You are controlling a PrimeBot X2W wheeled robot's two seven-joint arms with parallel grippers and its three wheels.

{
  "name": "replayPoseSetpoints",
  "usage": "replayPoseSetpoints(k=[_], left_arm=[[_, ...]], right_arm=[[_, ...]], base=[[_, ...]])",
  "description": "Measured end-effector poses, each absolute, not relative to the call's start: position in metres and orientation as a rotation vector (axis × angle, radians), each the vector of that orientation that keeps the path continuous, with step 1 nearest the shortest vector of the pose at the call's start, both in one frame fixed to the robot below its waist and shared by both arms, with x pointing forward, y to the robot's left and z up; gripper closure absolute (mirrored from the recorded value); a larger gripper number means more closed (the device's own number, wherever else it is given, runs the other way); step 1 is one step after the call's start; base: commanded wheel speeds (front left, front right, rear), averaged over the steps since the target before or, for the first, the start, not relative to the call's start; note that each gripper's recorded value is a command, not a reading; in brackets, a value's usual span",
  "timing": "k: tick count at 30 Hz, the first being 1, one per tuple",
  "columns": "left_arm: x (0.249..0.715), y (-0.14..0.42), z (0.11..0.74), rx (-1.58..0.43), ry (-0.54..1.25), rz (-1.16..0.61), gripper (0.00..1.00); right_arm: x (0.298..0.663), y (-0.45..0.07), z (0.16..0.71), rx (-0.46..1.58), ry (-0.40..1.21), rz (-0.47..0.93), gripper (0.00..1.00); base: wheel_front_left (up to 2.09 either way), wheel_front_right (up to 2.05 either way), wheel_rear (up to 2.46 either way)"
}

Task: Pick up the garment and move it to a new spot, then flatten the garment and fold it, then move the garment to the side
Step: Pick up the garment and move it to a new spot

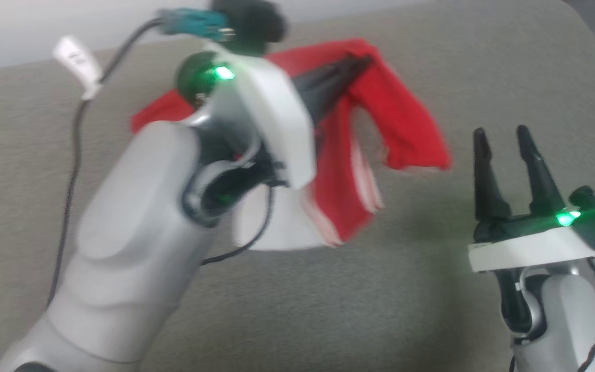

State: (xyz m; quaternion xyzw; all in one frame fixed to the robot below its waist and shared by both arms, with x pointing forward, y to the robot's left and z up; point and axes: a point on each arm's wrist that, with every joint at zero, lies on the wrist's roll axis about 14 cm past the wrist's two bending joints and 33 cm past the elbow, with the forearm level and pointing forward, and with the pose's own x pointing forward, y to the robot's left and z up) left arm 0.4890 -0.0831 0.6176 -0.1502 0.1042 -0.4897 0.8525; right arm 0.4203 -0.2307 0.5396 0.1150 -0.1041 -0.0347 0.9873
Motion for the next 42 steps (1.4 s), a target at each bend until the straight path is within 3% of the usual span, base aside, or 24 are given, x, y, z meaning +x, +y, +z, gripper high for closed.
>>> replayPoseSetpoints(k=[9, 19, 30, 31, 32, 33, 34, 35, 42], left_arm=[[0.469, -0.169, 0.532, -0.289, 0.518, -1.193, 1.00], [0.475, -0.167, 0.399, 0.003, 0.783, -1.157, 1.00], [0.480, -0.173, 0.363, 0.251, 0.750, -1.236, 1.00], [0.480, -0.172, 0.364, 0.245, 0.739, -1.236, 0.95], [0.480, -0.172, 0.365, 0.245, 0.727, -1.236, 0.71], [0.480, -0.171, 0.367, 0.252, 0.708, -1.237, 0.56], [0.480, -0.169, 0.370, 0.263, 0.687, -1.238, 0.17], [0.480, -0.168, 0.373, 0.268, 0.666, -1.238, 0.00], [0.496, -0.139, 0.411, 0.177, 0.493, -1.140, 0.00]], right_arm=[[0.394, -0.293, 0.532, 0.240, -0.205, -0.266, 0.00], [0.377, -0.320, 0.520, 0.271, -0.172, -0.365, 0.00], [0.378, -0.328, 0.511, 0.267, -0.143, -0.396, 0.00], [0.379, -0.327, 0.511, 0.269, -0.144, -0.391, 0.00], [0.380, -0.325, 0.511, 0.267, -0.144, -0.385, 0.00], [0.382, -0.323, 0.511, 0.263, -0.143, -0.377, 0.00], [0.383, -0.321, 0.511, 0.258, -0.142, -0.369, 0.00], [0.385, -0.319, 0.511, 0.253, -0.142, -0.361, 0.00], [0.400, -0.290, 0.507, 0.201, -0.121, -0.262, 0.00]], base=[[0.00, 0.00, 0.00], [0.00, 0.00, 0.00], [0.00, 0.00, 0.00], [0.00, 0.00, 0.00], [0.00, 0.00, 0.00], [0.00, 0.00, 0.00], [0.00, 0.00, 0.00], [0.00, 0.00, 0.00], [0.00, 0.00, 0.00]])
